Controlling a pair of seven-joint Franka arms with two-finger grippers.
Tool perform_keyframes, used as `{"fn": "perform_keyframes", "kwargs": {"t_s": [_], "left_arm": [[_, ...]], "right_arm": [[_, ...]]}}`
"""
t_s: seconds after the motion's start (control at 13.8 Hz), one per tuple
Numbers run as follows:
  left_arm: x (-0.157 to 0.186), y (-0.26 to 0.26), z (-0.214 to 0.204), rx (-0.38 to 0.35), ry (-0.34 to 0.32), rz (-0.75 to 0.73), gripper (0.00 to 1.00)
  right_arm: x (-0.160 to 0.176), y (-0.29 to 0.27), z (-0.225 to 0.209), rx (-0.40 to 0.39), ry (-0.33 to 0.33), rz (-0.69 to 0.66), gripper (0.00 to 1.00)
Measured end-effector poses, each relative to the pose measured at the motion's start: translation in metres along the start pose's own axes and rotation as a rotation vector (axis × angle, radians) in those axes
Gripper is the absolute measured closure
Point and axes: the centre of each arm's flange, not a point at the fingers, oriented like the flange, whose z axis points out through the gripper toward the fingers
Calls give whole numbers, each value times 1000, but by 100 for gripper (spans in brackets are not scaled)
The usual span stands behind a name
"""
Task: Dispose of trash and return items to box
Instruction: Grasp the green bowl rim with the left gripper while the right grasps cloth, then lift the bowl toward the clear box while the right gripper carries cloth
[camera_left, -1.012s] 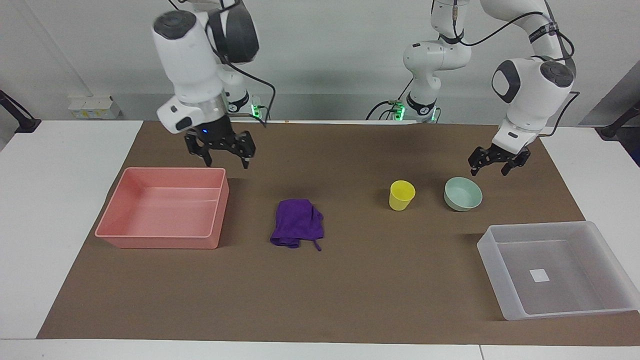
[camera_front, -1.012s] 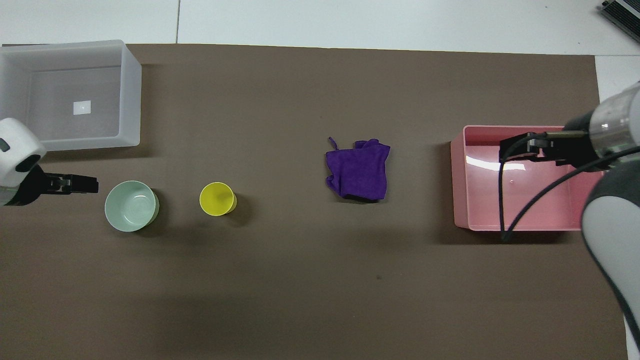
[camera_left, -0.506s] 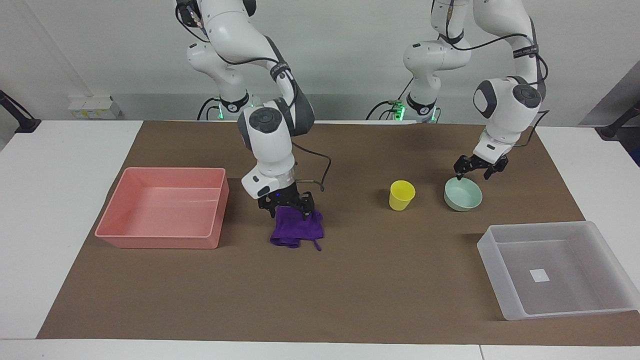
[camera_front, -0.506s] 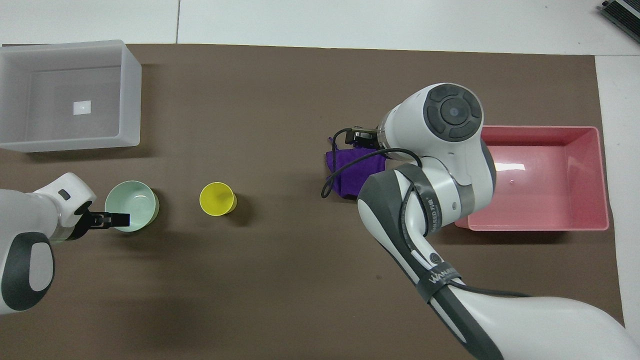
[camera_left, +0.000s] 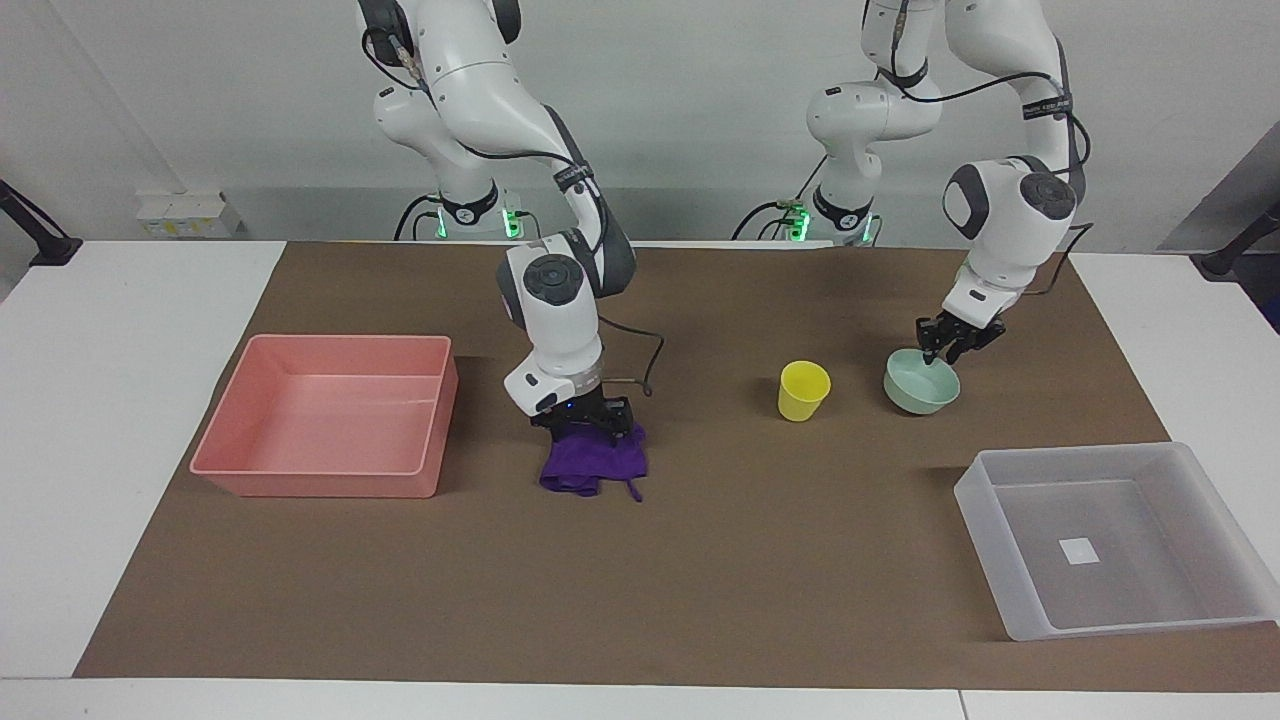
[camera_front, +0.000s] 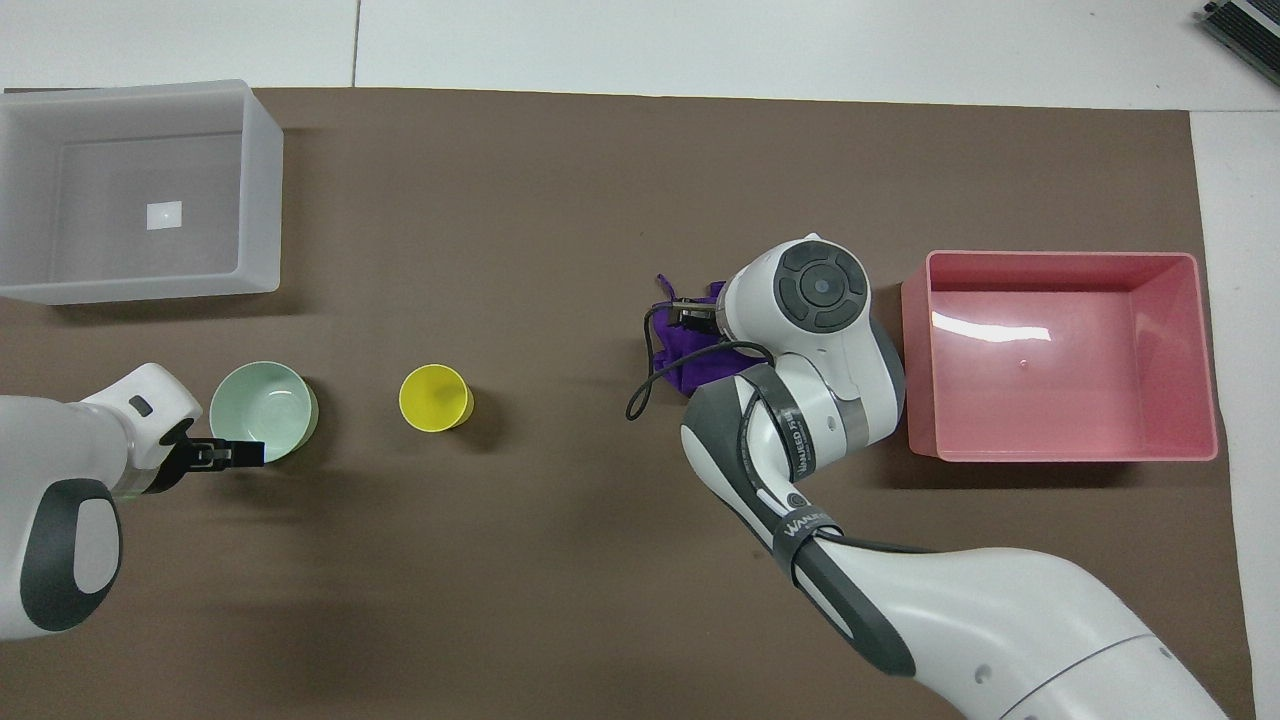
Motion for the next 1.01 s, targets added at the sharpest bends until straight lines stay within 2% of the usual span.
{"fn": "perform_keyframes", "kwargs": {"t_s": [0.14,0.22,0.43,0.51,0.65,0.72,1.01], "left_arm": [[1,0,-2,1,8,1,96],[4,0,-5,2,16,2,96],[16,-1,-21,5,49,3,97],[22,-2,-30,5,53,3,97],[37,-6,-61,4,40,-1,97],[47,-11,-82,4,37,-7,97],[83,-37,-142,7,50,-12,97]], "right_arm": [[-4,3,3,-5,-6,-1,1],[-5,3,3,-3,-4,-1,10],[-5,2,0,0,1,6,48],[-5,2,-3,3,5,12,57],[-4,1,-9,9,14,17,79],[-3,0,-14,14,21,17,86],[1,5,-65,22,40,22,91]]}}
